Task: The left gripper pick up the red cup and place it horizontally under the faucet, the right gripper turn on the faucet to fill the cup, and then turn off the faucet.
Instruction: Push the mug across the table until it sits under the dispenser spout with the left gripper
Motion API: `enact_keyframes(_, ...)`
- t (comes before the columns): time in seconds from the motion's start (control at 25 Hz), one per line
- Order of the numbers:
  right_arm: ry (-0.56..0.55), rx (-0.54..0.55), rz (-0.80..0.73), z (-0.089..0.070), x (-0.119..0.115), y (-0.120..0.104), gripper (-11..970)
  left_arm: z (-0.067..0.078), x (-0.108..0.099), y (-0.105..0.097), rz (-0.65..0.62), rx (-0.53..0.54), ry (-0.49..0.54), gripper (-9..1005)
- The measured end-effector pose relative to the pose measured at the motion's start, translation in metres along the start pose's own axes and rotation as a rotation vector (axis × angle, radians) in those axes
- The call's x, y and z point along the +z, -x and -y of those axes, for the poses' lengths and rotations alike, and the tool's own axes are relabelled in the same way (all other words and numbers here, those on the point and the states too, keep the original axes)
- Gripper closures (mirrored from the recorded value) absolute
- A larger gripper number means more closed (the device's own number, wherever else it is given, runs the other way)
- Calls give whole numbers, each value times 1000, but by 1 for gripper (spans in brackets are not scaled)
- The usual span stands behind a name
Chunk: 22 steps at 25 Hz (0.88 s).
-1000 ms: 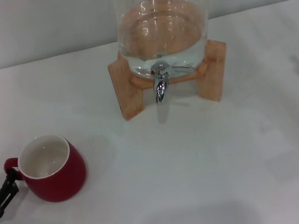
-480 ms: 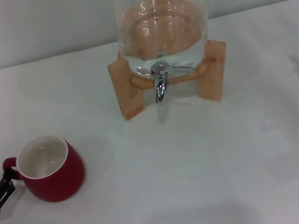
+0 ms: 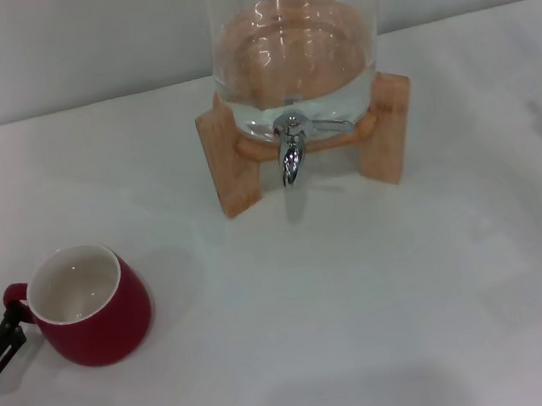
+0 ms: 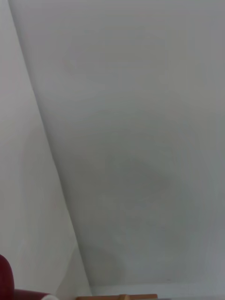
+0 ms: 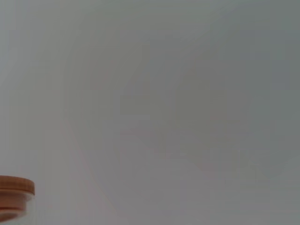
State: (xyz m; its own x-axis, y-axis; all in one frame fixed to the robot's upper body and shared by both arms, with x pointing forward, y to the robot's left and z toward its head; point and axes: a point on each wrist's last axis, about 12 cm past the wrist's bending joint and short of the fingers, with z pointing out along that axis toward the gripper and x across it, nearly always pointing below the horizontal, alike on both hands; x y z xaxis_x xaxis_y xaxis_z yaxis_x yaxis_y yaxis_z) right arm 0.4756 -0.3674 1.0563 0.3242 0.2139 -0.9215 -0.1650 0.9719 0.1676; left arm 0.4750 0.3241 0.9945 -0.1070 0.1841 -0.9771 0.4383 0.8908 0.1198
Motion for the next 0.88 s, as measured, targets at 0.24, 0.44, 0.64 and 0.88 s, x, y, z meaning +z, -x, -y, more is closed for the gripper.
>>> enact_keyframes(0.24, 0, 0, -1, 0, 0, 0, 162, 0, 2, 0, -5, 3, -3, 121)
enact_keyframes(0.44, 0, 0, -1, 0, 0, 0, 162, 1, 4, 1, -4, 9, -16, 121)
enact_keyframes(0.64, 1, 0, 0, 0, 1, 0, 162, 0, 7, 3, 0, 16, -23, 121)
enact_keyframes(0.88, 0, 0, -1, 0, 1, 0, 162, -2, 9, 5, 3, 23, -28, 121)
